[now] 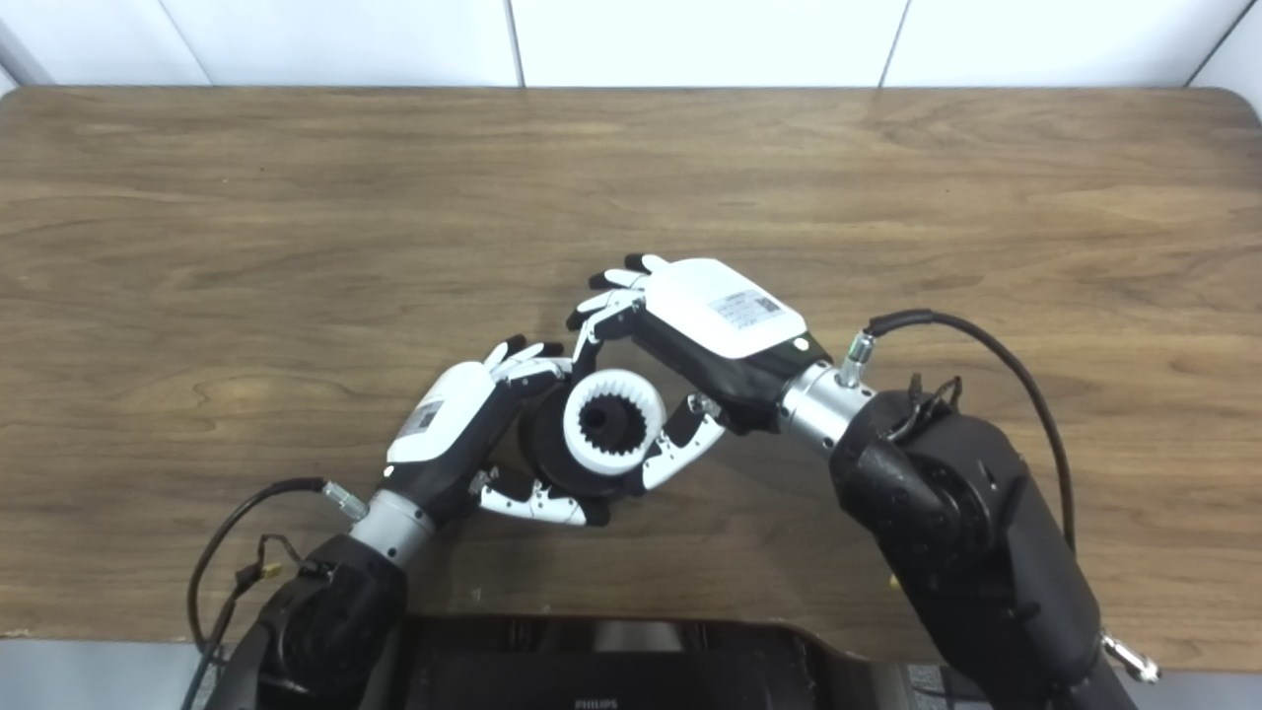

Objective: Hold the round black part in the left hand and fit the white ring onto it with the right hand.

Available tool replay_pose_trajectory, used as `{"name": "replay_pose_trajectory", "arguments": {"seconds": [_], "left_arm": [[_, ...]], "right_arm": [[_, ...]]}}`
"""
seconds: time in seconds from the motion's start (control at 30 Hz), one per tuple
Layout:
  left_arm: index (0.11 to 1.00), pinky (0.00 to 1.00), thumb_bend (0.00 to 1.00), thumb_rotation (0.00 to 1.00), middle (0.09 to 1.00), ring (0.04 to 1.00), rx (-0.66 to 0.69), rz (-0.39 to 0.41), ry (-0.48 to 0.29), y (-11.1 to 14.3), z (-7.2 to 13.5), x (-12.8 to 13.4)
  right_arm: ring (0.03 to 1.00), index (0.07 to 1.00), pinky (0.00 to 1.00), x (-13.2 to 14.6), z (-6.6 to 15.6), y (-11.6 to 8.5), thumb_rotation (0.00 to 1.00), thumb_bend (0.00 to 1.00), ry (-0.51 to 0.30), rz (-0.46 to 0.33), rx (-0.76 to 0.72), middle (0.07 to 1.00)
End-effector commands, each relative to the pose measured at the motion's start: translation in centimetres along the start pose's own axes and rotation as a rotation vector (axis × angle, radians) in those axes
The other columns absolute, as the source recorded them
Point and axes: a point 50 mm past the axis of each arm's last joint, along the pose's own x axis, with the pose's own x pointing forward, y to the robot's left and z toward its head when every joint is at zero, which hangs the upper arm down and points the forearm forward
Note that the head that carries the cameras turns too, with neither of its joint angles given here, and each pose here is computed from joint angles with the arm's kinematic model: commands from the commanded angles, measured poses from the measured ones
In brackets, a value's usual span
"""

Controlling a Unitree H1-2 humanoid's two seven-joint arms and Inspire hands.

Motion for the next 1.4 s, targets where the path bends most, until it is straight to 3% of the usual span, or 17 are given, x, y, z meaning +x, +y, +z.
{"name": "replay_pose_trajectory", "arguments": {"seconds": [0.0,0.4,0.9,1.37], "left_arm": [[0.486,1.0,0.52,0.07,0.822,0.923,-0.003,0.012,-0.022,0.5,0.7,0.0],[0.486,1.0,0.52,0.07,0.826,0.93,-0.01,0.013,-0.017,0.5,0.8,0.0],[0.487,1.0,0.52,0.07,0.819,0.916,0.006,0.018,-0.023,0.3,1.0,0.2],[0.486,1.0,0.52,0.07,0.831,0.932,-0.013,0.017,-0.023,0.3,1.1,0.1]], "right_arm": [[0.929,0.482,1.0,0.3,0.0,-0.5,0.14,0.53,-0.014,-0.032,-0.025,0.818],[0.915,0.482,1.0,1.3,0.1,0.0,0.14,0.53,-0.026,-0.038,-0.015,0.814],[0.919,0.483,1.0,1.5,1.8,1.1,0.14,0.53,-0.064,0.024,-0.034,0.816],[0.896,0.483,1.0,1.5,-1.2,2.5,0.13,0.52,-0.016,0.046,-0.118,0.797]]}}
